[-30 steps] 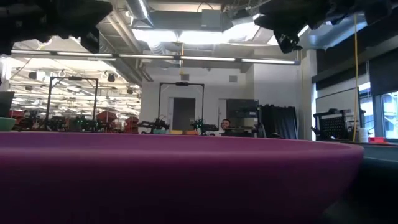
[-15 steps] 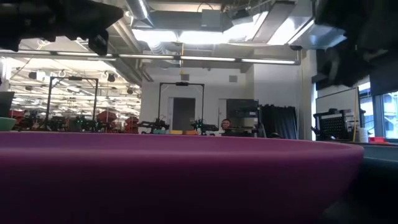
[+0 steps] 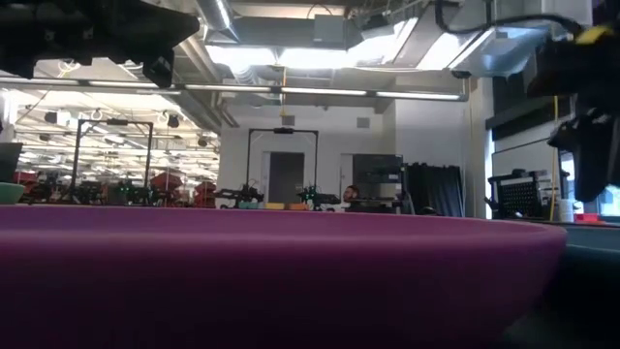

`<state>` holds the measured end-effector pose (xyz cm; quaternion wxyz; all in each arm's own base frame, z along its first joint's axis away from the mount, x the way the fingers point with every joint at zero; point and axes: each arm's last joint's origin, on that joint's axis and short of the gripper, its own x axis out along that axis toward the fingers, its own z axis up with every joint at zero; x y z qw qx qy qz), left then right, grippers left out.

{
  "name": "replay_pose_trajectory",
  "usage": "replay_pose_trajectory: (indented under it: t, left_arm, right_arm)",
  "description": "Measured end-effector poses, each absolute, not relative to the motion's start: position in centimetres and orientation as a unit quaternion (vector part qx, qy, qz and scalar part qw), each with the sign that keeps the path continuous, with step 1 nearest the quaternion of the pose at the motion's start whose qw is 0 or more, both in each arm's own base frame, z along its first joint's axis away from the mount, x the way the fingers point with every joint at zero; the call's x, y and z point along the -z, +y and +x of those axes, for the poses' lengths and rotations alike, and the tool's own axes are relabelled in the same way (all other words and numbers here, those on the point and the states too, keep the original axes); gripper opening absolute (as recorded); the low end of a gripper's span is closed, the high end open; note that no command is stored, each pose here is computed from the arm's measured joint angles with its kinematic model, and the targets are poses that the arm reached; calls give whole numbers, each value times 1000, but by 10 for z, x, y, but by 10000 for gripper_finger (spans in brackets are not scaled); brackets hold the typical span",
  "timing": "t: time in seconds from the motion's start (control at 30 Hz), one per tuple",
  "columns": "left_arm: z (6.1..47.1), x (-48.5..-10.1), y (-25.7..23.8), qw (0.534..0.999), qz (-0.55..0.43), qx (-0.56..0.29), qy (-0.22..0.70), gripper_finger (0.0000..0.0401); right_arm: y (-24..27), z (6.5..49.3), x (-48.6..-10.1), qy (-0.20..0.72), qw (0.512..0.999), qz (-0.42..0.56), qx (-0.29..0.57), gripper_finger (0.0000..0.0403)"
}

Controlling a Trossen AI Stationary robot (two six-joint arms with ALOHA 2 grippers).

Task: Stack plastic plates
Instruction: Stack the blue plate on the white plate

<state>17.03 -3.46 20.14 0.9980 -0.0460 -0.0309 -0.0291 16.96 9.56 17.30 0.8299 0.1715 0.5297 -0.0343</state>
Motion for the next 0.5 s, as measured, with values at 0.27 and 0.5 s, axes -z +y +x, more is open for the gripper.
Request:
replay_pose_trajectory:
  t: [0.27,0.5]
  left_arm:
    - [170,-201,-35,998,-45,29,-30,3]
    - [170,-201,-35,998,-44,29,-29,3]
  right_arm:
    - [98,171,-150,559,813,160,24,177]
    - [100,175,-139,578,804,137,21,118]
